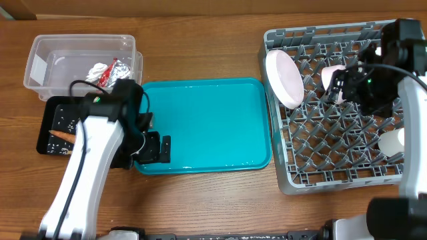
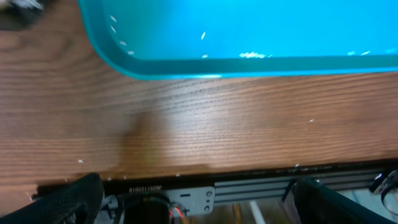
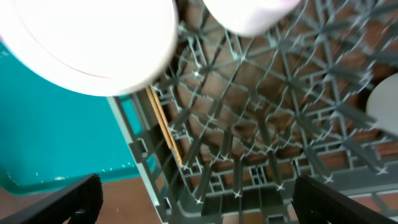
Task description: Sort waste into correct bins and load items into the dishwasher
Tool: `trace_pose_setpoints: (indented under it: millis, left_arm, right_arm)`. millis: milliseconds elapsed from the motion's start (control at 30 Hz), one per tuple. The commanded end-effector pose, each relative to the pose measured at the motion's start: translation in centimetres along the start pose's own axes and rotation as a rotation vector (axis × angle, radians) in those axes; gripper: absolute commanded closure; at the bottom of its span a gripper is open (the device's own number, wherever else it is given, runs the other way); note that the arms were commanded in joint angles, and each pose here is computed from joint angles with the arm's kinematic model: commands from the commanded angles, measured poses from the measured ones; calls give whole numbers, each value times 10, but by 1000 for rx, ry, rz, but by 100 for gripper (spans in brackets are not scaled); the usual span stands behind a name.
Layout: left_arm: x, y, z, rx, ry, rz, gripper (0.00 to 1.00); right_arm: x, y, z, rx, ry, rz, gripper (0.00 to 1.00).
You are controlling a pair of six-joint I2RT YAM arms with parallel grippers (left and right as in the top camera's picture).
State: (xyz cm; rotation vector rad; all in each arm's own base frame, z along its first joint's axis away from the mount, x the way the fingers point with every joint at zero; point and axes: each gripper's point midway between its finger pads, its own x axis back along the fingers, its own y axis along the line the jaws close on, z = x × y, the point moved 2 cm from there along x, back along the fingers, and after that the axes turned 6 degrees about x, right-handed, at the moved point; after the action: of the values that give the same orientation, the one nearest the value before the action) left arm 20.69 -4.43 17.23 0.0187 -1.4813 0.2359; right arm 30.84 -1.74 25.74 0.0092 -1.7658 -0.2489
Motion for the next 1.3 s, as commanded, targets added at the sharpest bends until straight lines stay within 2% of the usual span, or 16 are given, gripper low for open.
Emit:
trace_pose_setpoints:
  millis: [0,233,367,633,1267]
  left_arm:
    - [42,5,6,-7,-243,-1,0]
    - [103,31,23,90,-731,-23,0]
    - [124,56,37,229,-884,-93,0]
    - [123,57,43,226,-885,-85,0]
    - [123,57,43,226,-885,-85,0]
  right_arm:
    - [42,7,12,39,-169,-2,0]
    - [52,9,47,83,-406,-15,0]
    - [40,1,83,85,-467,18,0]
    - [30,-2,123,75,-405,18,0]
    - [34,-2,126,81,-427,24,0]
